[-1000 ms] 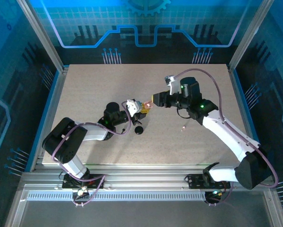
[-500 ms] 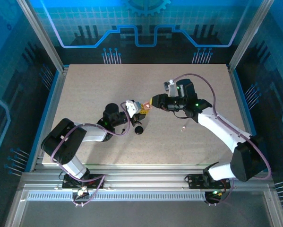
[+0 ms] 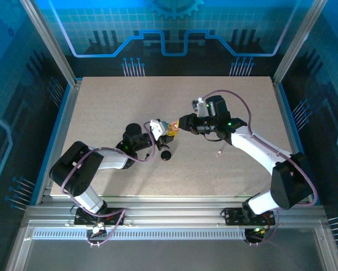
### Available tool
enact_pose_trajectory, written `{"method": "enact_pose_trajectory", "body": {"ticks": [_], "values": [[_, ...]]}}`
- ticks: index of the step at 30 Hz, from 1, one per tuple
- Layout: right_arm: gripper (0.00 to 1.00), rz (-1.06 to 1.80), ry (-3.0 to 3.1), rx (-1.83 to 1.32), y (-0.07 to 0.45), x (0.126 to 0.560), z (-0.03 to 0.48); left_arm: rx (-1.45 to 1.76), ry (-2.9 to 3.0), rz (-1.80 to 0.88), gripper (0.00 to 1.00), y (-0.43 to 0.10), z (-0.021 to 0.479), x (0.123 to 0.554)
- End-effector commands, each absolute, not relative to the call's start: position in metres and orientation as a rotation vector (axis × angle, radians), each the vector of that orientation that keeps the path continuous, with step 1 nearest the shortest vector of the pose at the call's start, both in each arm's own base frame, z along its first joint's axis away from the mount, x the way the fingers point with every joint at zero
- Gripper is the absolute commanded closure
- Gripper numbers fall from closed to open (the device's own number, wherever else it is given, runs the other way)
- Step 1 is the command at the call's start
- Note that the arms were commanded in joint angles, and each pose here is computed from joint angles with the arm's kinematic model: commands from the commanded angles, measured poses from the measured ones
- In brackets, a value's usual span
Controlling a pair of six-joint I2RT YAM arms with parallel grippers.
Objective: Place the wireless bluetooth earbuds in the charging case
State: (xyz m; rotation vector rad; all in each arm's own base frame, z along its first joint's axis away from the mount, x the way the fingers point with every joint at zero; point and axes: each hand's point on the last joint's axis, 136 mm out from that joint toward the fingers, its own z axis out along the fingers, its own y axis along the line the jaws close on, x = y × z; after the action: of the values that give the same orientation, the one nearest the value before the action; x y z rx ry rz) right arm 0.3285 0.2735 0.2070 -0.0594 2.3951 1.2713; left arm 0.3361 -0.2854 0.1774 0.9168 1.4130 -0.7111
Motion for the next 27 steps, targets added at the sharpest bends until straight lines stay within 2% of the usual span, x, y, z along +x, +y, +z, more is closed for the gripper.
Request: {"method": "enact_pose_trajectory", "body": {"ticks": [1,19,27], "values": [[0.71,1.327,2.357,-0.116,0.285,0.327,0.221,0.908,1.352,-0.709,0.86,-0.286,0.194,0.332],[0.73,1.356,2.308,-0.17,0.292,0.328,0.235,0.905,1.349,-0.703,0.86,-0.284,0.195,0.329],[0.72,1.244,2.323,-0.183,0.276,0.318,0.246,0.908,1.348,-0.706,0.86,-0.283,0.196,0.324]]}}
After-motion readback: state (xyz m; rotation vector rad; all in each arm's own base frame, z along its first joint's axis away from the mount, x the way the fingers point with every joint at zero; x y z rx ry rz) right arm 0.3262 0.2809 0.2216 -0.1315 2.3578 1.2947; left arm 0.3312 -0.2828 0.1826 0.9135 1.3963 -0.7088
